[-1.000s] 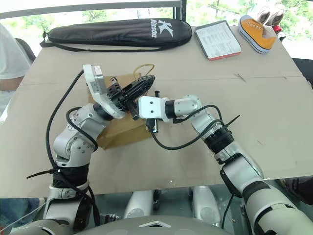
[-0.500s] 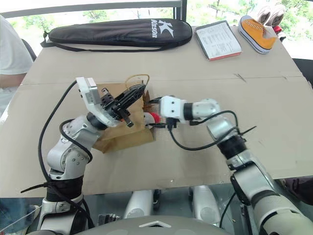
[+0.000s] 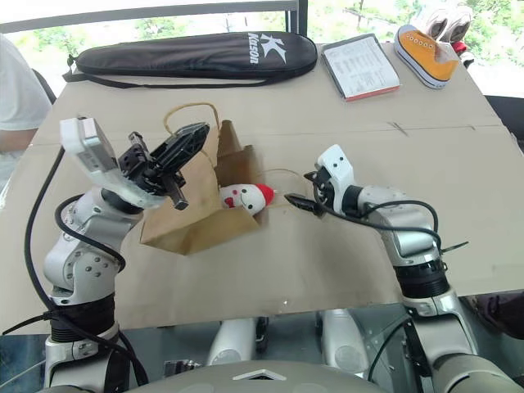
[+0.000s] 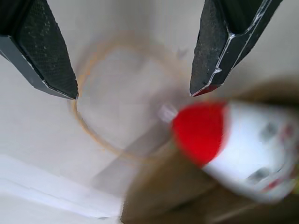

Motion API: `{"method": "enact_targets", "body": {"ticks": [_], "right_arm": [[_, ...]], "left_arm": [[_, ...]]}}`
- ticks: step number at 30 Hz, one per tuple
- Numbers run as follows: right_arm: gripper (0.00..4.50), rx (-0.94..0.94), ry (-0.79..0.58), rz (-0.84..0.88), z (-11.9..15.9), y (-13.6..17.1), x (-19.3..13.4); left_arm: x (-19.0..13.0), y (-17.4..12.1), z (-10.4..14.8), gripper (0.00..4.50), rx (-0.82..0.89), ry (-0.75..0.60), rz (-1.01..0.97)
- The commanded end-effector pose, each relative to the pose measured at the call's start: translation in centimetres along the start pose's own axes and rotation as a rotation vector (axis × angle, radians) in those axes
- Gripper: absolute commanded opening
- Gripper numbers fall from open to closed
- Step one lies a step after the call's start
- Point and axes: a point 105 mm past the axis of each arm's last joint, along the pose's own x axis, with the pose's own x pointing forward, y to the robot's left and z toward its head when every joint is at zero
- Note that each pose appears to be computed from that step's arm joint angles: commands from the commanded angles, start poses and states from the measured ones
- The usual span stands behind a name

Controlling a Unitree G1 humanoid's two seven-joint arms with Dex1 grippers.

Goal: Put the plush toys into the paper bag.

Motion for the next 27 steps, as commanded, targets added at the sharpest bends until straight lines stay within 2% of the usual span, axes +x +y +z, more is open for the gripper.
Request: {"method": "enact_targets", "body": {"ticks": [1, 7, 8, 9, 11, 12, 13, 15, 16, 18, 19, 21, 22, 25, 27], "right_arm": [[3.64, 0.161, -0.039, 0.028, 0.9, 0.2, 0.0], [3.64, 0.284, -0.02, 0.089, 0.6, 0.7, 1.3], [3.14, 0.288, -0.023, 0.103, 0.7, 0.8, 1.2], [2.94, 0.284, -0.022, 0.111, 0.7, 0.9, 1.2], [1.98, 0.283, -0.013, 0.101, 0.5, 0.7, 1.0], [1.73, 0.277, -0.033, 0.097, 0.8, 0.5, 0.7], [1.09, 0.275, -0.069, 0.1, 1.4, 0.4, 0.3], [0.26, 0.29, -0.138, 0.104, 2.8, 0.1, -0.8], [0.12, 0.291, -0.152, 0.102, 3.2, 0.0, -1.1], [0.12, 0.223, -0.206, 0.104, 4.4, 0.0, -2.2], [0.33, 0.217, -0.228, 0.097, 4.9, -0.1, -2.7], [1.08, 0.19, -0.236, 0.024, 5.4, -1.0, -3.5], [1.55, 0.19, -0.22, -0.052, 5.2, -1.9, -3.7], [2.85, 0.246, -0.147, -0.095, 3.6, -2.6, -3.7], [2.85, 0.3, -0.073, -0.074, 1.9, -2.0, -3.3]], "left_arm": [[0.0, -0.9, 2.0, 0.0, 0.052, -0.039, -0.035], [-0.2, -1.2, 2.1, 0.0, 0.076, -0.032, -0.008], [-0.2, -1.2, 2.1, 0.0, 0.081, -0.031, -0.004], [-0.2, -1.3, 2.1, 0.0, 0.084, -0.029, 0.0], [-0.3, -1.4, 2.1, 0.0, 0.09, -0.025, 0.008], [-0.3, -1.4, 2.1, 0.0, 0.092, -0.024, 0.013], [-0.4, -1.4, 2.1, 0.0, 0.094, -0.024, 0.019], [-0.4, -1.3, 2.0, 0.0, 0.097, -0.019, 0.029], [-0.5, -1.3, 2.0, 0.0, 0.097, -0.018, 0.031], [-0.5, -1.3, 1.9, 0.0, 0.098, -0.015, 0.037], [-0.4, -1.4, 1.8, 0.0, 0.098, -0.014, 0.038], [-0.2, -1.4, 1.7, 0.0, 0.095, -0.014, 0.036], [-0.1, -1.3, 1.6, 0.0, 0.094, -0.015, 0.035], [0.1, -1.2, 1.6, 0.0, 0.092, -0.018, 0.03], [0.3, -1.1, 1.6, 0.0, 0.092, -0.02, 0.023]]}}
